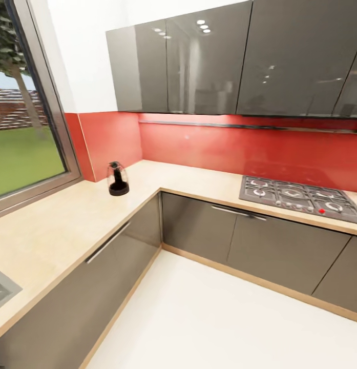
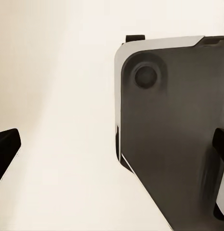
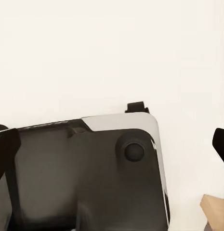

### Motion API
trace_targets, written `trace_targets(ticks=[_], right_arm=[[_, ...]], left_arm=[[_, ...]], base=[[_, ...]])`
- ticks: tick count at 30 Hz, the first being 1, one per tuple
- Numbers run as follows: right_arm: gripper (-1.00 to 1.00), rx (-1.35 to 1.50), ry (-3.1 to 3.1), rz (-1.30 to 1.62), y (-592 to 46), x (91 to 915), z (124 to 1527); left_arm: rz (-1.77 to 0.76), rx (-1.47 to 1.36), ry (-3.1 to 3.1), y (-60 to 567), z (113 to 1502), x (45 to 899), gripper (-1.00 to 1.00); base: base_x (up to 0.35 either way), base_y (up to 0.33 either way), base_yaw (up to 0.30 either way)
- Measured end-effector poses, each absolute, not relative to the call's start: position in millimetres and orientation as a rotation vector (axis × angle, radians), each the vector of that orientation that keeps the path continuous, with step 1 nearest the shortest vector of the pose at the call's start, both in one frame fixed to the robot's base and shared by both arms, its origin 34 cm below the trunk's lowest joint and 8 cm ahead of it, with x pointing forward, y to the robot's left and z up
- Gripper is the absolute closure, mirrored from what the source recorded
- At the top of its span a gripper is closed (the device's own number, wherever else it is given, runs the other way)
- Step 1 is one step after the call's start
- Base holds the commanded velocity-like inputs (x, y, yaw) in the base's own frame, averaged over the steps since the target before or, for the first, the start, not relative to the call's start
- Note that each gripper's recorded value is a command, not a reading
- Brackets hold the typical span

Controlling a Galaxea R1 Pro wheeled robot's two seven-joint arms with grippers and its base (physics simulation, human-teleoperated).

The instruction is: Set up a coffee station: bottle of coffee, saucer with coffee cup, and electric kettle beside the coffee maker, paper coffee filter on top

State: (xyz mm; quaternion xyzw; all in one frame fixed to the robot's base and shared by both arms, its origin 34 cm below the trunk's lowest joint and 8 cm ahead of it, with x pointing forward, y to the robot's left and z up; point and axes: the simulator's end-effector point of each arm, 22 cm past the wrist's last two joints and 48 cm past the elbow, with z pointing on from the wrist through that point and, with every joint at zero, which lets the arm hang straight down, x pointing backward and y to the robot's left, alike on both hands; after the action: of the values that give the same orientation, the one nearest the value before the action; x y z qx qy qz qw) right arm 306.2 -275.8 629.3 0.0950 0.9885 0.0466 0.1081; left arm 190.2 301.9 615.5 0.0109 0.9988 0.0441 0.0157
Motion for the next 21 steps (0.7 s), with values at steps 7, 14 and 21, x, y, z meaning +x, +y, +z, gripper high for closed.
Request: trace_targets(ticks=[7,14,21], right_arm=[[-1.00,0.278,2.910,0.147,-273.9,305.9,629.4],[-1.00,0.274,2.911,0.148,-273.1,305.7,629.3],[-1.00,0.275,2.911,0.146,-273.8,305.8,629.3]], left_arm=[[0.138,0.034,3.108,302.3,615.5,189.5,-1.00],[0.139,0.033,3.110,302.8,615.6,188.8,-1.00],[0.137,0.032,3.110,302.5,615.5,188.9,-1.00]], base=[[0.272,-0.229,-0.300],[0.272,-0.229,-0.300],[0.272,-0.229,-0.300]])
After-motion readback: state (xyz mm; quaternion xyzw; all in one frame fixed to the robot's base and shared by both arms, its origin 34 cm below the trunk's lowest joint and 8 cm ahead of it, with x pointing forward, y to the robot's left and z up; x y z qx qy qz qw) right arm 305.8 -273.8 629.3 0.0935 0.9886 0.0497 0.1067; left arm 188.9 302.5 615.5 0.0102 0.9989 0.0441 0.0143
